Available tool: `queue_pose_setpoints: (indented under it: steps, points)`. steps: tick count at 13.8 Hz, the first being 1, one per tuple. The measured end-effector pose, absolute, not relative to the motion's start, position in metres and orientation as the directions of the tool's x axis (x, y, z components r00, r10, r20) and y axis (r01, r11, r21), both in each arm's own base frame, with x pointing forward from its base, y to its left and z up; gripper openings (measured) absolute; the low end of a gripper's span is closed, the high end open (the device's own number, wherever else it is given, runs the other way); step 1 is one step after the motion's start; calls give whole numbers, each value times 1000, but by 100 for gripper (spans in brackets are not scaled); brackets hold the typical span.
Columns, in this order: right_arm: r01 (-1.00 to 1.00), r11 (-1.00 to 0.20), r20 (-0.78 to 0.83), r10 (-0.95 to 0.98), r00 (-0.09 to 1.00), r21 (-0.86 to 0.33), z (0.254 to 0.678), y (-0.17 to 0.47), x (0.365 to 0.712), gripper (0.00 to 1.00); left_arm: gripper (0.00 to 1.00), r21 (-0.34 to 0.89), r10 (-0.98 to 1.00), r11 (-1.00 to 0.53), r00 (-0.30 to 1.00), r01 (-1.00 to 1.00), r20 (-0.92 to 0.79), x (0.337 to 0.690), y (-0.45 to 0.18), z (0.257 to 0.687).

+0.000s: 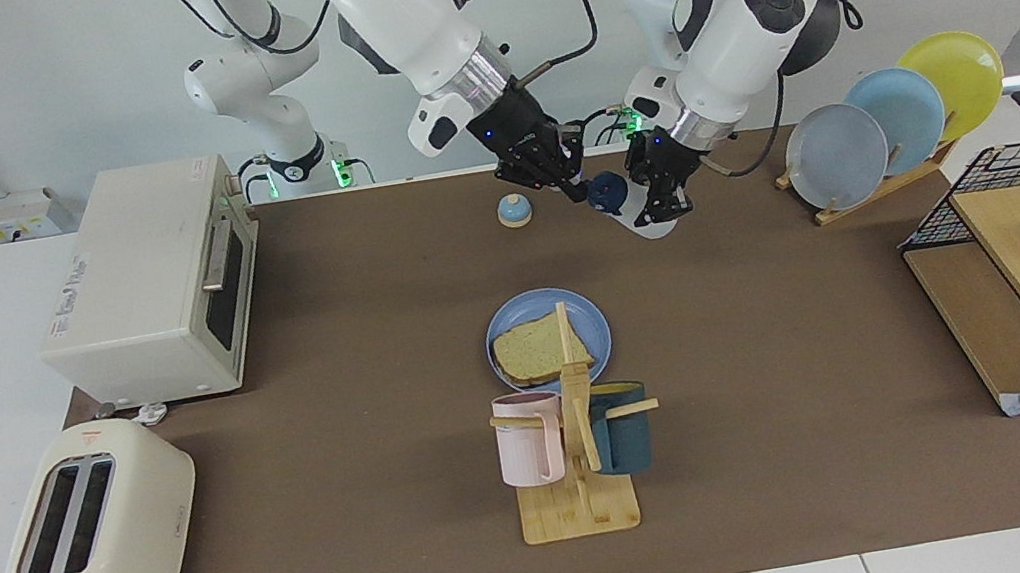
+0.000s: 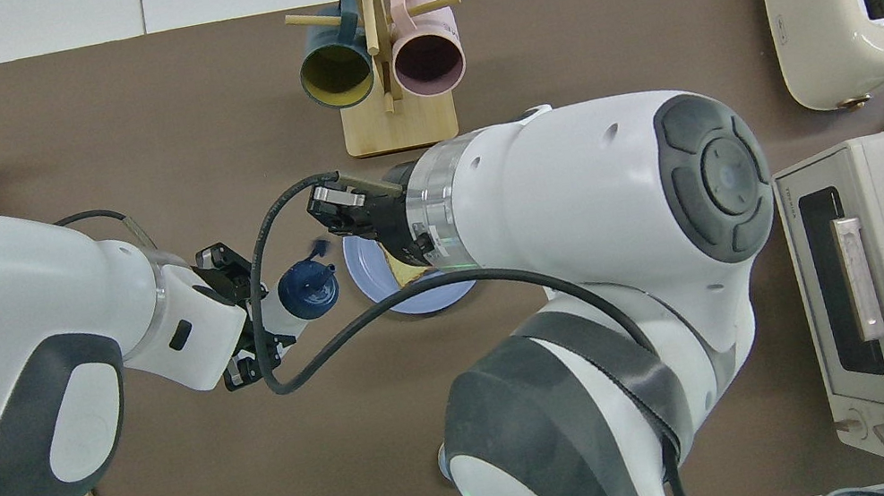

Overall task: Put bread on plate and add seasoning
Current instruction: 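Move the bottle over the bread with the left gripper while the right gripper withdraws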

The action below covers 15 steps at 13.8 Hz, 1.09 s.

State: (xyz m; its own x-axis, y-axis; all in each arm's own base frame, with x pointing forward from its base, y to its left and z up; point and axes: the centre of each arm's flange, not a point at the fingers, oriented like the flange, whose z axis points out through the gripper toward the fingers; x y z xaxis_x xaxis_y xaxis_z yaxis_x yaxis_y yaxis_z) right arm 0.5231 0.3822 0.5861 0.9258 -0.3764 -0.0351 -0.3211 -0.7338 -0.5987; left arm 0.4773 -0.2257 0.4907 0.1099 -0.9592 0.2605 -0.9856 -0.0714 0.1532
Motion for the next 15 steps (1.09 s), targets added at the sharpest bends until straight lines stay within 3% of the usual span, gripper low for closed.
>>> queue_pose_setpoints:
  steps: [2,5,10,15]
  points:
    - [-315,-739,-27,-373,927,-596,584,377,527,8,45,155,-959,-71,109,-985,260,477,-225,490]
    - [-270,-789,26,-340,940,-552,577,360,536,42,45,153,-960,-68,107,-986,260,477,-226,490]
    - [-145,-961,62,-163,985,-235,556,222,576,96,45,43,-987,-56,62,-997,145,472,-251,501]
    - [-117,-990,-42,-114,993,-79,621,58,558,100,45,-69,-999,-17,19,-997,-29,464,-309,503]
